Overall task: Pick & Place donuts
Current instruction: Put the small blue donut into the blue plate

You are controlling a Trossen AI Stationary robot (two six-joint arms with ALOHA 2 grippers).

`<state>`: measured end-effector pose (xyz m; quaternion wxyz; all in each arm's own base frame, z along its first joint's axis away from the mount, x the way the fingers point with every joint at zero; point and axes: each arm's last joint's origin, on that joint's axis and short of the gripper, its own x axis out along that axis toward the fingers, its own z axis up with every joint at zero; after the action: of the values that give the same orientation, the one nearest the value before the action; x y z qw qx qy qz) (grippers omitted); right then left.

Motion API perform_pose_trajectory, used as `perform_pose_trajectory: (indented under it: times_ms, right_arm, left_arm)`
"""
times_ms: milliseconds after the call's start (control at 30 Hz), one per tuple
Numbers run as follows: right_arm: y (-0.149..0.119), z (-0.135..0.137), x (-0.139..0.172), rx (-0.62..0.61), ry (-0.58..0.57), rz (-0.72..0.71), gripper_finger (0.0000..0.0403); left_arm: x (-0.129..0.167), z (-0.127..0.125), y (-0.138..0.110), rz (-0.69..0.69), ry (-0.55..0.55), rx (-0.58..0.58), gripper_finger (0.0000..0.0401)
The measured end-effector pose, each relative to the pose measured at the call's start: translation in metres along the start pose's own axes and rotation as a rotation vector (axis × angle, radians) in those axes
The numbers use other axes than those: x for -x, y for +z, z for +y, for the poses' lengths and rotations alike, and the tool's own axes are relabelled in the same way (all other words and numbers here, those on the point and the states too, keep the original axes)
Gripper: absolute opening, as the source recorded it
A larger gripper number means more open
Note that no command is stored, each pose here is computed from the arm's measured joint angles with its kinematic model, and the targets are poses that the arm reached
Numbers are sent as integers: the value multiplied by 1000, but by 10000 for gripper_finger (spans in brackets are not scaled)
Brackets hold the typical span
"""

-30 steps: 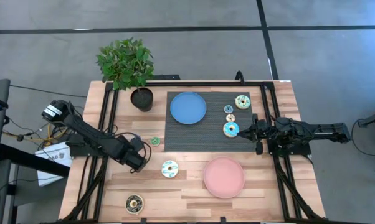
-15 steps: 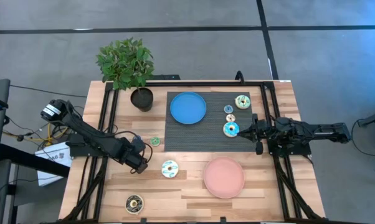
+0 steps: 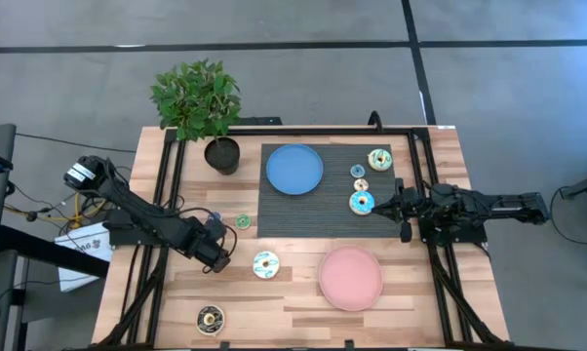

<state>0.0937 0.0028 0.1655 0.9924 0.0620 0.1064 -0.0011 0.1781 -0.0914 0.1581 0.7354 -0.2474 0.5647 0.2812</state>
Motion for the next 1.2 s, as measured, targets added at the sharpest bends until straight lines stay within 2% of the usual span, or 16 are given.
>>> perform_pose_trajectory:
  times_ms: [200,467,1200]
  right_arm:
    - [0,0,0,0,0,0,0]
    - [0,0,0,0,0,0,0]
    - [0,0,0,0,0,0,0]
  left_arm:
    - [1,-5,-3,-38,-31,-16,352]
    - [-21,-10,-8,2,71,-47,352]
    - [-27,-12,-10,73,72,37,352]
